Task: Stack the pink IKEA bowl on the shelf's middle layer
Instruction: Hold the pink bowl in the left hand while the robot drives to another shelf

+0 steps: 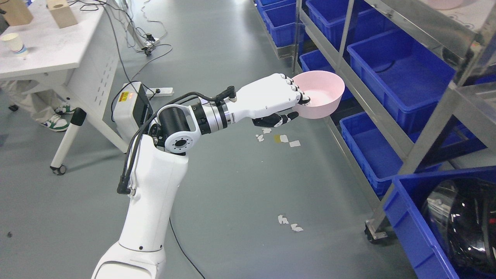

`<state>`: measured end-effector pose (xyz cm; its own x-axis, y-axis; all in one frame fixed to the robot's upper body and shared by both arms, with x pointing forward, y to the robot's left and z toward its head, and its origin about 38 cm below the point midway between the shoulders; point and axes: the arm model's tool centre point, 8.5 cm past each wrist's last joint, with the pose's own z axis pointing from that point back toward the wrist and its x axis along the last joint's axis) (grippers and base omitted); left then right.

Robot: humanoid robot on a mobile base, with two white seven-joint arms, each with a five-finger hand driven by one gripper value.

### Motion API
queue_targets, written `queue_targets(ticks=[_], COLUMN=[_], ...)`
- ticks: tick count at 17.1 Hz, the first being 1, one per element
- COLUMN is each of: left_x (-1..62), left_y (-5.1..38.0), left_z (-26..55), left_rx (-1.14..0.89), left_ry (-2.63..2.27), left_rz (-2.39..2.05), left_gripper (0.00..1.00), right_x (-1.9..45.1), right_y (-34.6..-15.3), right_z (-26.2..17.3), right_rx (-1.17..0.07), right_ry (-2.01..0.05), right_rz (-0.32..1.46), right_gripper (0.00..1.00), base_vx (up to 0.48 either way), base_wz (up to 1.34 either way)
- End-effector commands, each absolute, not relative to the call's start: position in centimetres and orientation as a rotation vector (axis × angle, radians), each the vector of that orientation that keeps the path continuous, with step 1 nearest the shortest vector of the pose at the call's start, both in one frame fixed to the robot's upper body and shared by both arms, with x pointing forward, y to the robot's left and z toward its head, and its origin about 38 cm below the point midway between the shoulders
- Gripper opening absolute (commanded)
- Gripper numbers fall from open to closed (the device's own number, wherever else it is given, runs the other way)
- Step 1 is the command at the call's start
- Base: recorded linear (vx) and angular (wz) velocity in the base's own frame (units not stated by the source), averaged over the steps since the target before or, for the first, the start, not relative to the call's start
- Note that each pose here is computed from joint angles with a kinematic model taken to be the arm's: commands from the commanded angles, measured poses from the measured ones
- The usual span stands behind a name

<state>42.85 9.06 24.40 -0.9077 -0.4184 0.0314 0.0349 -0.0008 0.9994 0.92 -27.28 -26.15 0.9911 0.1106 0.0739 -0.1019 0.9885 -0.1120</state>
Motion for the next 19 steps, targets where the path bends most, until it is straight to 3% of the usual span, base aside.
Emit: queue_targets(ticks=[1,19], left_x=[42.9,42.1], left_y=[9.8,11.7], left_z=[24.1,21.1], left_rx=[0.410,0.372], left_ry=[-1.949,-1.926], left_rz=[-1.983,-1.906], left_gripper=[0.03,0.03], right_x=[0.0,0.0], right_y=[-28.4,-28.4], right_z=[-26.1,-26.1], right_rx=[-0.125,-0.125], right_ry=[-0.073,-0.073], right_rz=[0.108,0.108], right_gripper=[1.00,1.00], base_vx=[0.049,0.142], base_wz=[0.42,0.05])
